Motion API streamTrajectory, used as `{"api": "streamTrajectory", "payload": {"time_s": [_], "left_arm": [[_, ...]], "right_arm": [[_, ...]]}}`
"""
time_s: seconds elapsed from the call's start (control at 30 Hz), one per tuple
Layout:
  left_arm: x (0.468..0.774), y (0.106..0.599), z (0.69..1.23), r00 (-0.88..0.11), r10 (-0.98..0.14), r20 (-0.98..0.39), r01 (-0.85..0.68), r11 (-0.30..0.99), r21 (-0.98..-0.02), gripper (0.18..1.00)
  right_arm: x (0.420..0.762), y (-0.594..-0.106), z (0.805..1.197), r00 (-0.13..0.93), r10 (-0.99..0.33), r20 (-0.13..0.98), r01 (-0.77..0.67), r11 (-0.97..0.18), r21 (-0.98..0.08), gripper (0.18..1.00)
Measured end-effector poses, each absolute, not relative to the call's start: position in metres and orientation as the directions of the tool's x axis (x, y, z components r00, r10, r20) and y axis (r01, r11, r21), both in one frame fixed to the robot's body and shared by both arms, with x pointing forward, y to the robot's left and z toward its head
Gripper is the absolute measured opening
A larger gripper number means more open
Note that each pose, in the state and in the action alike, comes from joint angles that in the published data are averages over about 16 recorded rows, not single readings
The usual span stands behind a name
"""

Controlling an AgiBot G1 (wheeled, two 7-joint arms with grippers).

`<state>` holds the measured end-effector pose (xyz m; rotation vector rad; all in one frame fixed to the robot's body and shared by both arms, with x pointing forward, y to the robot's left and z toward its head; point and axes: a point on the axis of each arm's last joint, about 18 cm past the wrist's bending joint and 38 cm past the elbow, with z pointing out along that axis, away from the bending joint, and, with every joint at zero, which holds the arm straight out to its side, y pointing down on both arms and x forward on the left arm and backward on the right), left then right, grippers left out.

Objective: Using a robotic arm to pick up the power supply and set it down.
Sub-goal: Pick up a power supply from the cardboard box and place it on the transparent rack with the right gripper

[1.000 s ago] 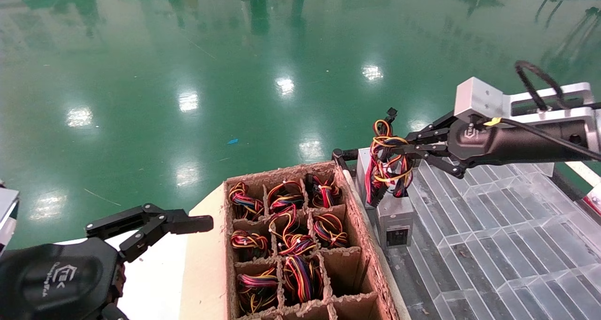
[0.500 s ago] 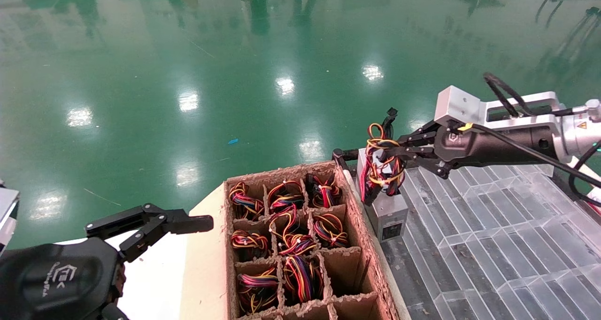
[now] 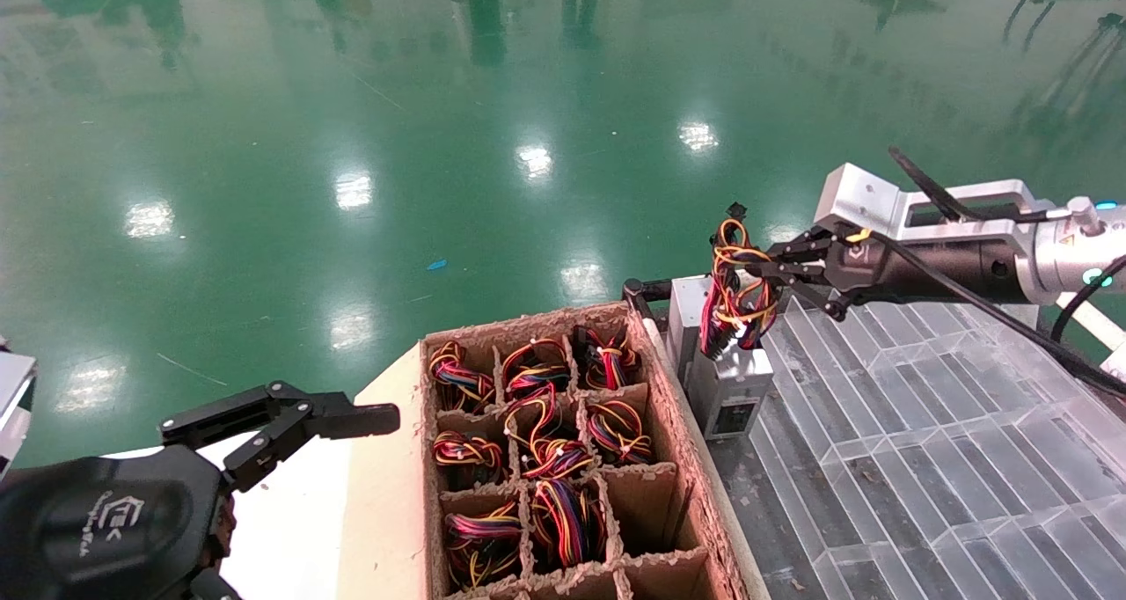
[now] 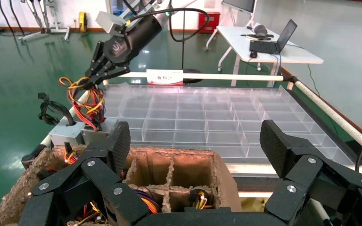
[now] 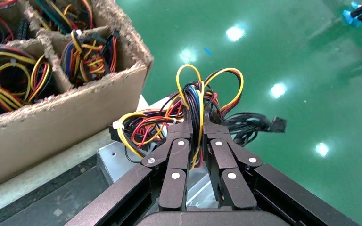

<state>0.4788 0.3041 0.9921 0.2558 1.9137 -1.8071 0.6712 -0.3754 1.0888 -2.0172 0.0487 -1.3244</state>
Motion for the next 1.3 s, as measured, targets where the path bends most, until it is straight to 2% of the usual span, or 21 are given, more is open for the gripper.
{"api": "streamTrajectory", "payload": {"time_s": [0.57,1.3], "left_arm": [[0.479,0.304,0.992,-0.861,-0.194,-0.469,0.457,0.105,-0.883,1.000],[0.479,0.304,0.992,-0.861,-0.194,-0.469,0.457,0.105,-0.883,1.000]], "right_arm": [[0.668,-0.380,1.074,0.508,-0.391,0.767,0.320,-0.741,-0.590,0.208],[0.668,-0.373,1.075,0.523,-0.385,0.760,0.331,-0.730,-0.598,0.207]]}}
